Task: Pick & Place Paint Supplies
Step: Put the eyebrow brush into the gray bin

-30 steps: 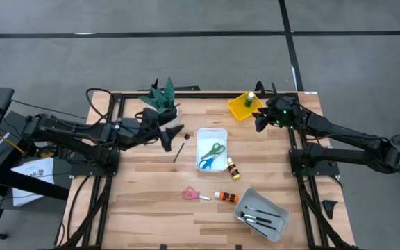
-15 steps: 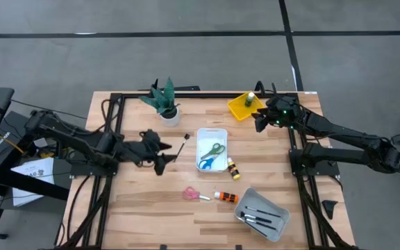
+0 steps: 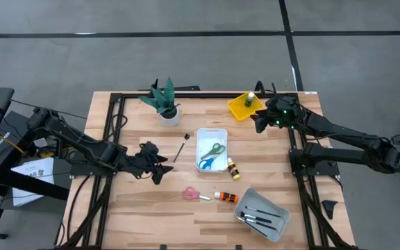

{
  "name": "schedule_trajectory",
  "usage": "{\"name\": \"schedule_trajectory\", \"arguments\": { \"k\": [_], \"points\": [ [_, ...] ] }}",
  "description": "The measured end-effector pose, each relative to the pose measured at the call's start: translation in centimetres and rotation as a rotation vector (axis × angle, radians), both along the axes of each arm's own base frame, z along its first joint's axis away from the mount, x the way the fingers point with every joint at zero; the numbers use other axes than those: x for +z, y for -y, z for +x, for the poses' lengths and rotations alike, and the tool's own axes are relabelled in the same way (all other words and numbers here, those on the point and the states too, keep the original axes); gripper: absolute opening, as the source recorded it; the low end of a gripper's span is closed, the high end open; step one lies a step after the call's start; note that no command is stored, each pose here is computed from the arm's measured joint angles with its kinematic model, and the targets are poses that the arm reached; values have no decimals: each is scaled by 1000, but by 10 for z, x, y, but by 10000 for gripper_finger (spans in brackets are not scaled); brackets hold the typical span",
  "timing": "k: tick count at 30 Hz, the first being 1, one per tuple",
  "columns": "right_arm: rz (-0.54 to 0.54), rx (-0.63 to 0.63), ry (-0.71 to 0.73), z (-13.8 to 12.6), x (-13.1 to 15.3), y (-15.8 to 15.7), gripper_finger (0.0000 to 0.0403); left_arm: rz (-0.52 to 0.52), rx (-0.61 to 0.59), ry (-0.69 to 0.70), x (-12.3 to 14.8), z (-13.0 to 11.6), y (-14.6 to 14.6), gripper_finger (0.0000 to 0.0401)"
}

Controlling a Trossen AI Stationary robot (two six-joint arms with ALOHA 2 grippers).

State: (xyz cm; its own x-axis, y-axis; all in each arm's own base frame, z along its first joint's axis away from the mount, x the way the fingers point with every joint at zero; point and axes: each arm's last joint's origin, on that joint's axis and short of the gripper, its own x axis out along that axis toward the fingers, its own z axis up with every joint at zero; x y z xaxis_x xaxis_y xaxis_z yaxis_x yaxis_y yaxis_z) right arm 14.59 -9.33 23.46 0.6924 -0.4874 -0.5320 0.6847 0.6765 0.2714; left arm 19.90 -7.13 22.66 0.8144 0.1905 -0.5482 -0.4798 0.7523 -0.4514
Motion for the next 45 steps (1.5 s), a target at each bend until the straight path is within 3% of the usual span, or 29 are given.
{"name": "schedule_trajectory", "arguments": {
  "k": [17, 28, 34, 40, 45],
  "points": [
    [19, 12, 13, 0, 0, -1, 177, 41, -9, -60, -13, -5, -3, 257],
    [49, 38, 31, 1, 0, -2, 177, 135, 97, -130, -20, -9, -16, 201],
    [70, 45, 42, 1, 0, -2, 177, 156, 134, -131, -35, -12, -21, 194],
    [87, 53, 52, 2, 0, -3, 177, 217, 154, -162, -52, -20, -25, 202],
    [104, 35, 63, 1, 0, -2, 177, 343, 56, -165, -69, -24, -27, 203]
  ]
}}
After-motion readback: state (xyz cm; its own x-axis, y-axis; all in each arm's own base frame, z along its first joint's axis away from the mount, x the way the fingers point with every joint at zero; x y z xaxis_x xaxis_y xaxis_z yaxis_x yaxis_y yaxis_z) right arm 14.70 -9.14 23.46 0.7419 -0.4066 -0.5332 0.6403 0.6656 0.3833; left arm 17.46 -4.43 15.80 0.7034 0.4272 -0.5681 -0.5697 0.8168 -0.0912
